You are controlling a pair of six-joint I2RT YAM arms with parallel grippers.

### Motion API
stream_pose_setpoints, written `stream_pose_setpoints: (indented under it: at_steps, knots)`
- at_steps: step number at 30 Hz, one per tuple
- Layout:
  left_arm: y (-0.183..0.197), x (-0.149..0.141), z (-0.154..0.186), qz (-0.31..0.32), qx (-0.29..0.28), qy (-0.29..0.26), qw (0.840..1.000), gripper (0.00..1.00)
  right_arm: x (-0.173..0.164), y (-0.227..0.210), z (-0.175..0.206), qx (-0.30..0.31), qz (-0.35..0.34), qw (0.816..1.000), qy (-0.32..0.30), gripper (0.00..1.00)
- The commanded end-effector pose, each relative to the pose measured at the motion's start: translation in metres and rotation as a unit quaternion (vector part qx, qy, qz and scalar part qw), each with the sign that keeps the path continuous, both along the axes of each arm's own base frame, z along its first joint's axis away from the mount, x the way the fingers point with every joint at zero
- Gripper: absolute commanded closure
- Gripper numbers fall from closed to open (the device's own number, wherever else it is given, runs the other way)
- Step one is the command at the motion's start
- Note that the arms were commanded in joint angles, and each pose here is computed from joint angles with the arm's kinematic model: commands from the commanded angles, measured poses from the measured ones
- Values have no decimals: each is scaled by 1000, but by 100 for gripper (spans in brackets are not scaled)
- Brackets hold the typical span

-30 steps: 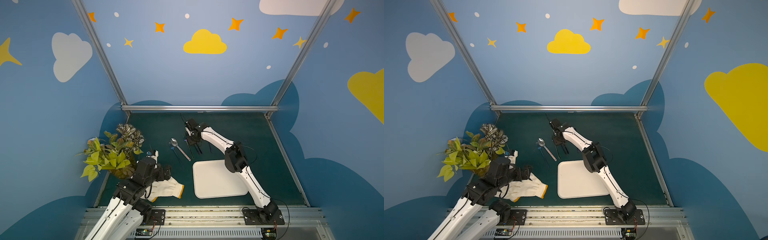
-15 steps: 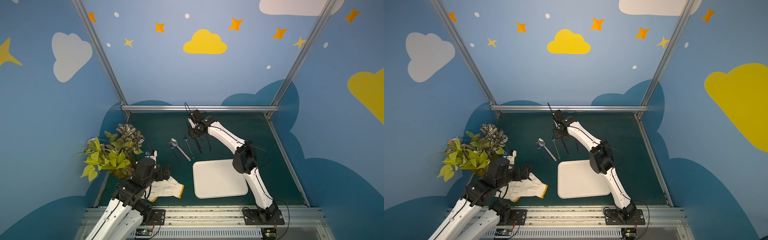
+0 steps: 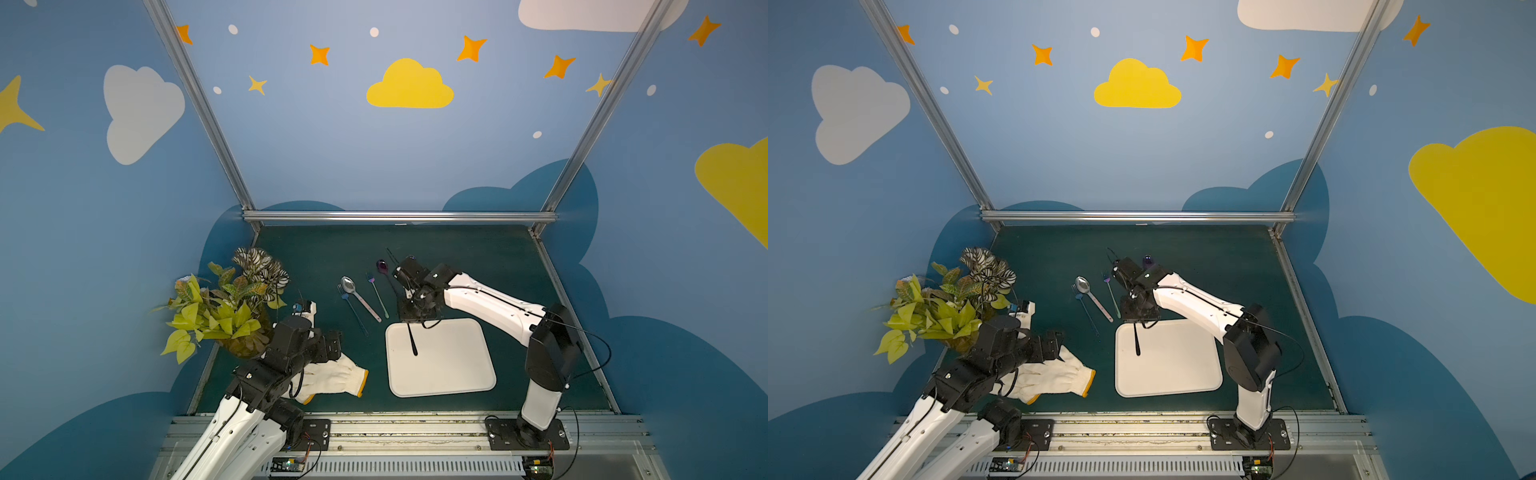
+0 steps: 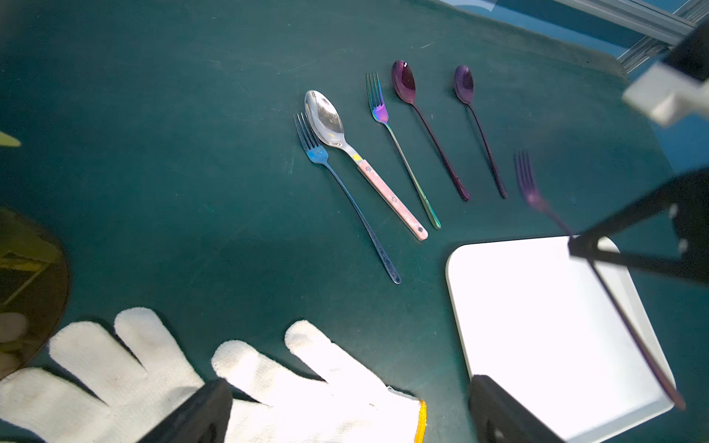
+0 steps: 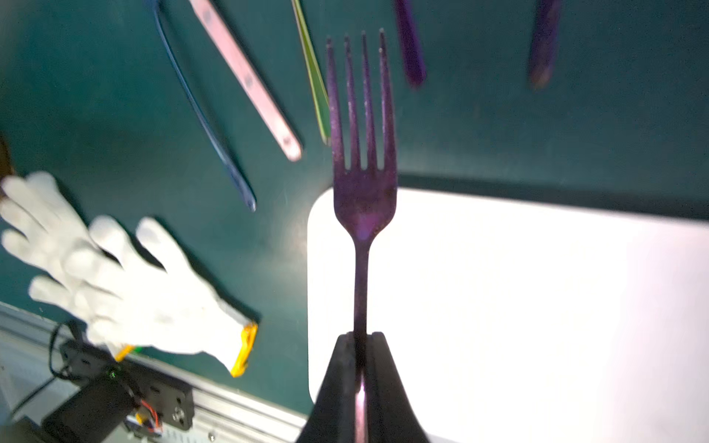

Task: Set the spoon and fork side by side
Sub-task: Place the fork on the tray.

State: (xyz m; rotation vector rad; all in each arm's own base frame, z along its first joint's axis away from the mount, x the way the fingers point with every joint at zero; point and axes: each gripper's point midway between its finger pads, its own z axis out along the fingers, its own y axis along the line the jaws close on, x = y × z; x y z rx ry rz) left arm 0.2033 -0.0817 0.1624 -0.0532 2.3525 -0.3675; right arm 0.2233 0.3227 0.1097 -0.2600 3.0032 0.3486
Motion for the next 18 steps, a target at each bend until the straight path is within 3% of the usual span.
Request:
stream_pose_setpoints:
  at_steps: [1, 10, 18]
  knots:
    - [-3, 1, 2, -10, -5, -7, 1000, 0, -19, 3, -3, 9, -43, 999, 3, 100]
    - [-2, 1, 1, -6, -6, -7, 1000, 0, -53, 22, -45, -10, -58, 998, 16, 100]
    - [-1, 1, 4, -5, -7, -15, 1000, 0, -49, 32, -64, -22, -42, 999, 4, 100]
